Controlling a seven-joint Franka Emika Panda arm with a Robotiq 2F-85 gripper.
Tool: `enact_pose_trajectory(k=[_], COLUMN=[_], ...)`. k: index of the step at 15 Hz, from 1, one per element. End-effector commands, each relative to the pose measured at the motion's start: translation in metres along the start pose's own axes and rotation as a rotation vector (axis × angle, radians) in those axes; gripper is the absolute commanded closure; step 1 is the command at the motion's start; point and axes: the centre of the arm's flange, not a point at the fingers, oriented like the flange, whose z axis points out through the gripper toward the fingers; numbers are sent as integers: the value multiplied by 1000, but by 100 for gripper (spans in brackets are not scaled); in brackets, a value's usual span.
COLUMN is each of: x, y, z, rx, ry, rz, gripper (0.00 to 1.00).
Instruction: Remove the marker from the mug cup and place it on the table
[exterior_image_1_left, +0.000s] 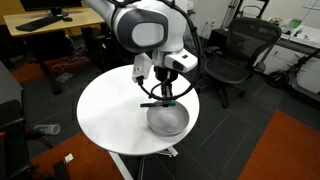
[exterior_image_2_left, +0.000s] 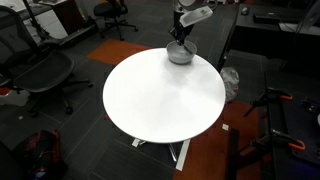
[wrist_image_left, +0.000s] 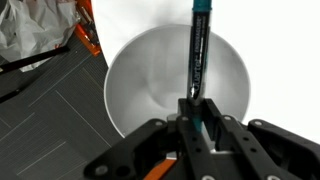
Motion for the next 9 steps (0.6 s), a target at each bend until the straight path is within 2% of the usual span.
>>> enact_pose_trajectory(k=[1, 9], x=[-47, -115], y=[-16, -107], z=[-21, -19], rx=[21, 37], ry=[27, 1], rz=[-48, -224], gripper=[95, 95])
